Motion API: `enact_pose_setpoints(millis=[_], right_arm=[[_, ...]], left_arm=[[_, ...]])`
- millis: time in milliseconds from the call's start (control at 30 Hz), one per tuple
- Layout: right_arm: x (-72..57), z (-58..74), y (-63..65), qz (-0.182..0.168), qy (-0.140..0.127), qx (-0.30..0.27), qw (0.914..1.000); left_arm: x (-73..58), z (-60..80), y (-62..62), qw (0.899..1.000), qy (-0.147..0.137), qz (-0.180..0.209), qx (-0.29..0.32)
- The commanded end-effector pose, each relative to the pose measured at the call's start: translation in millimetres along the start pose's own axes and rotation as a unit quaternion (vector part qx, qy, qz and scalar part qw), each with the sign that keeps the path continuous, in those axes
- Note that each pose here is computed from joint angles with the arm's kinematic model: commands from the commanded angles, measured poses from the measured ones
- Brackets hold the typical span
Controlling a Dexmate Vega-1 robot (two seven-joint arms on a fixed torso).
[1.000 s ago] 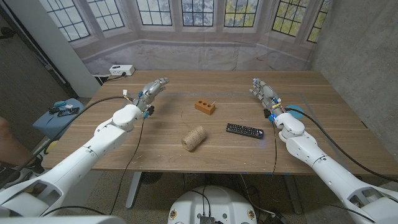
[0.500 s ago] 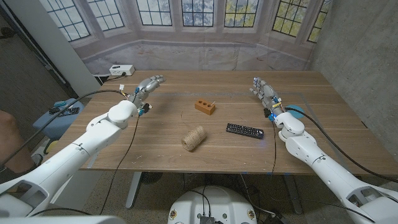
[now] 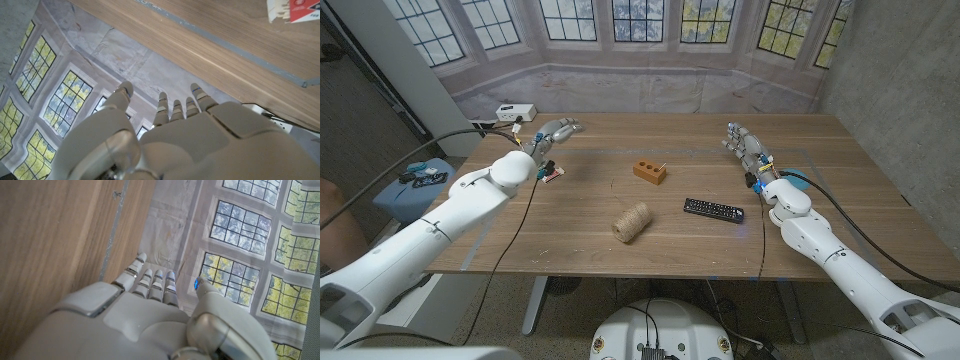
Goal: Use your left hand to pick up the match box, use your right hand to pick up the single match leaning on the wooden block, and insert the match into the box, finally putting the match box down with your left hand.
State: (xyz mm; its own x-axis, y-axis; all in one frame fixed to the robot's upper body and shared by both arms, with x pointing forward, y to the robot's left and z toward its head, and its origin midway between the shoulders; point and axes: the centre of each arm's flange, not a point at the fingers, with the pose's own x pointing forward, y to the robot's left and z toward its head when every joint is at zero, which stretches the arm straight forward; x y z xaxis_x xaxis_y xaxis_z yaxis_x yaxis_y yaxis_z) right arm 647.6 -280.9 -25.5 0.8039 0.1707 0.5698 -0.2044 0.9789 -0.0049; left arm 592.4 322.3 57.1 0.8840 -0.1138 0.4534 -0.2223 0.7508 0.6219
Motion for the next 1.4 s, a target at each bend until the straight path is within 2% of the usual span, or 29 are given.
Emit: enact_pose_setpoints(millis=[33, 467, 567, 667, 833, 1133, 1400], right_arm=[[-4.8, -3.2, 0.8, 0.002, 0.004, -0.002, 1.0000], [-4.3, -7.7, 8.9, 0.008, 0.007, 0.001, 0.9999], [-3.7, -8.6, 10.1, 0.009, 0.009, 0.001, 0.9999], [-2.6, -9.6, 10.8, 0.010, 0.010, 0.001, 0.9999], [0.8, -11.1, 10.6, 0.012, 0.013, 0.000, 0.9998], [11.3, -12.7, 9.9, 0.020, 0.019, -0.001, 0.9996], [14.5, -13.5, 9.0, 0.022, 0.023, -0.001, 0.9995]], left_arm=[[-9.3, 11.0, 15.5, 0.995, 0.033, -0.006, 0.089], [-16.3, 20.9, 31.2, 0.979, 0.058, -0.011, 0.193], [-16.6, 20.7, 32.5, 0.972, 0.072, -0.012, 0.222], [-17.4, 21.7, 29.7, 0.961, 0.085, 0.000, 0.262], [-17.7, 22.2, 29.3, 0.952, 0.097, 0.013, 0.289], [-17.6, 24.7, 38.0, 0.932, 0.125, 0.020, 0.338], [-18.6, 28.2, 44.8, 0.918, 0.140, 0.025, 0.370]])
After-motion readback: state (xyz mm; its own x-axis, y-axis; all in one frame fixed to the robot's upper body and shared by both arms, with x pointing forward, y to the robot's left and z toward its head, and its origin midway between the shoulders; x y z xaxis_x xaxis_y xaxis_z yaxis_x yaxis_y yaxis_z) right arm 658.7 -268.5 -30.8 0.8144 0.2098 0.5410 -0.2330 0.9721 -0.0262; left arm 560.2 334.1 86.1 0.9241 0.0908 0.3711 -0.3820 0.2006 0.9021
